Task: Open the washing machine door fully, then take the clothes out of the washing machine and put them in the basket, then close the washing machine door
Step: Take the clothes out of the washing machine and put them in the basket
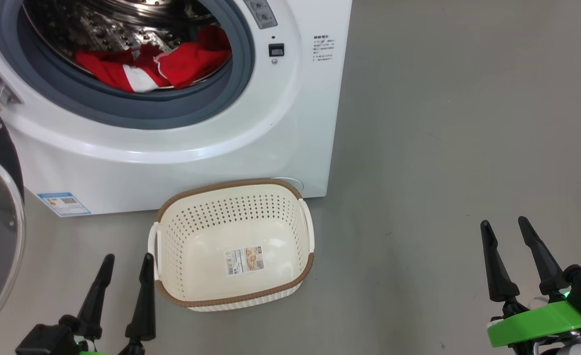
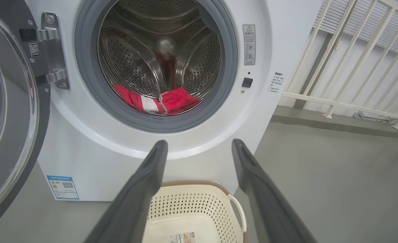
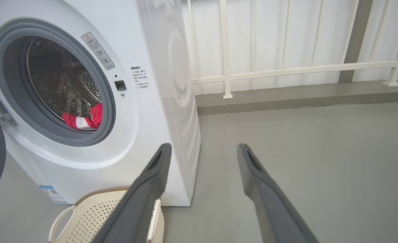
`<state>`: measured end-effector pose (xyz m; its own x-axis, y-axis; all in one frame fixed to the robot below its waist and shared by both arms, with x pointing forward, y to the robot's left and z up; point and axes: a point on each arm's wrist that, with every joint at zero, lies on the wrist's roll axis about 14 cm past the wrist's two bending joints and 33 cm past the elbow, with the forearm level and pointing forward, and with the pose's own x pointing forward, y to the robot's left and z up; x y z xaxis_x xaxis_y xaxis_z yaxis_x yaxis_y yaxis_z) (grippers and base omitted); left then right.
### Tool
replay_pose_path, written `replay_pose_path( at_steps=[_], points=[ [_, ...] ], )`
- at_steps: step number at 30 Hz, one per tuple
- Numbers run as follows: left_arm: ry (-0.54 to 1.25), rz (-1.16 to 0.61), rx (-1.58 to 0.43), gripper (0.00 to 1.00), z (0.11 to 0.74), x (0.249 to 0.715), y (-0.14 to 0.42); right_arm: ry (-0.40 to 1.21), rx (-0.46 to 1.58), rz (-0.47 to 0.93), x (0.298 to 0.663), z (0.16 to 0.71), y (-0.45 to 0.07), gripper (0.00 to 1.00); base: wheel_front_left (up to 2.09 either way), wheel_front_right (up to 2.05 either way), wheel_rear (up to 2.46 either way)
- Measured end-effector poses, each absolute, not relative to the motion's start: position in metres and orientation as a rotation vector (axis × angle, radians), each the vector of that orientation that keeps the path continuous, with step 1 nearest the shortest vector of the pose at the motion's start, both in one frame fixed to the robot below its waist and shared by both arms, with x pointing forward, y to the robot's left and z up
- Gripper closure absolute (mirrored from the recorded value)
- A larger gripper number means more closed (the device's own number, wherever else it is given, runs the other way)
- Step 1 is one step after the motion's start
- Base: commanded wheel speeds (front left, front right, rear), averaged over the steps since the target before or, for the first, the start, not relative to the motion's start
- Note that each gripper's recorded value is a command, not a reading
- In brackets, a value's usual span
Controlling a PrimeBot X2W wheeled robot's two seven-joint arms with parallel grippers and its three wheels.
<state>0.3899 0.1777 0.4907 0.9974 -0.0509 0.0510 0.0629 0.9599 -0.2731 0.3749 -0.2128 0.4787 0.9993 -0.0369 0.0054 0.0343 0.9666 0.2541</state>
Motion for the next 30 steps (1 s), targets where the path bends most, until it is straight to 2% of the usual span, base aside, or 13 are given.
replay_pose_path(
  at_steps=[9, 30],
  points=[
    [-0.039, -0.052, -0.278, 0.0, 0.4886, 0.3913, 0.1793, 0.0, 0.255, -0.032, 0.3768, 0.4753, -0.2112, 0.0, 0.4, -0.4, 0.01],
    [-0.034, -0.044, -0.276, 0.0, 0.4861, 0.3944, 0.1819, 0.009, 0.255, -0.034, 0.3787, 0.4721, -0.2113, 0.0, 1.08, -1.1, 0.02]
  ],
)
